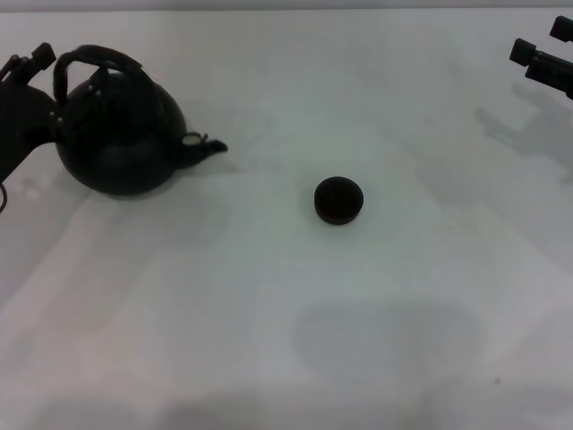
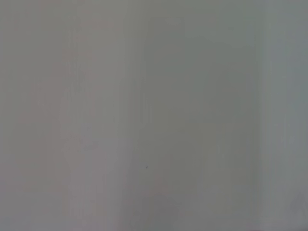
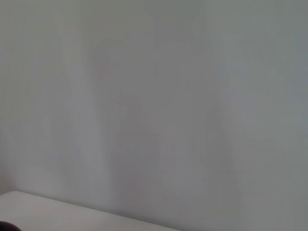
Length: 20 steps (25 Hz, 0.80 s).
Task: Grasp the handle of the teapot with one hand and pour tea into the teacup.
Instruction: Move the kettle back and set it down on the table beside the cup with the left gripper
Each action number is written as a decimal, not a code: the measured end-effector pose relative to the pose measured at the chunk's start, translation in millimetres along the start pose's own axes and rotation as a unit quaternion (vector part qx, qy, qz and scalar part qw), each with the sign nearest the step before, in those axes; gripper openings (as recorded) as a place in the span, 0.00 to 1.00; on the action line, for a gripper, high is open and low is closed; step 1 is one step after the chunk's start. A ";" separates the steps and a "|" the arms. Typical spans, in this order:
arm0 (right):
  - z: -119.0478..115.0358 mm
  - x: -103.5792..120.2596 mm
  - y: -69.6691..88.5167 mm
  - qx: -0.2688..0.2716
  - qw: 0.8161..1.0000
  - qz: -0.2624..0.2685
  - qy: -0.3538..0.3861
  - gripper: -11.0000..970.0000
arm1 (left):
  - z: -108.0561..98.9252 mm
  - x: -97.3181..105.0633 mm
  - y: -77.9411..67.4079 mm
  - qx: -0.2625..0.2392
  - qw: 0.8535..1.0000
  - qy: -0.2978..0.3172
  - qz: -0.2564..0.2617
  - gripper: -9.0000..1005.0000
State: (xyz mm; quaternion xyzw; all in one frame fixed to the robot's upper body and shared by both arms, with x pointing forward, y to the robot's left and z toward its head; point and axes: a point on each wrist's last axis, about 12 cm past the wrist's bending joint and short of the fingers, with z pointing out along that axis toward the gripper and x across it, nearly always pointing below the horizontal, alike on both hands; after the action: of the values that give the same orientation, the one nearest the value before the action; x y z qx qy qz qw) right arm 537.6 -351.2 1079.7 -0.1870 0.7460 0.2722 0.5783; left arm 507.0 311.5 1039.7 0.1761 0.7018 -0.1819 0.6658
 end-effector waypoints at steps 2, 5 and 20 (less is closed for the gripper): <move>0.0 0.1 0.0 0.001 1.000 0.000 0.000 0.90 | -0.6 0.2 0.1 -0.001 1.000 0.000 0.000 0.83; 0.8 0.4 0.4 0.000 1.000 0.001 0.000 0.90 | -1.3 0.6 0.3 -0.002 1.000 0.001 -0.001 0.83; 1.4 0.5 -1.3 0.005 1.000 0.001 0.002 0.90 | -39.6 7.4 -9.0 -0.015 0.999 -0.036 -0.010 0.83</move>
State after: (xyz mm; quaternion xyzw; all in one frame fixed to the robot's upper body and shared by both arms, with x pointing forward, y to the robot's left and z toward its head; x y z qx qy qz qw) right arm 539.4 -351.3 1078.7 -0.1836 0.7490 0.2689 0.5771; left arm 467.8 323.1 1034.3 0.1524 0.6815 -0.1844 0.6917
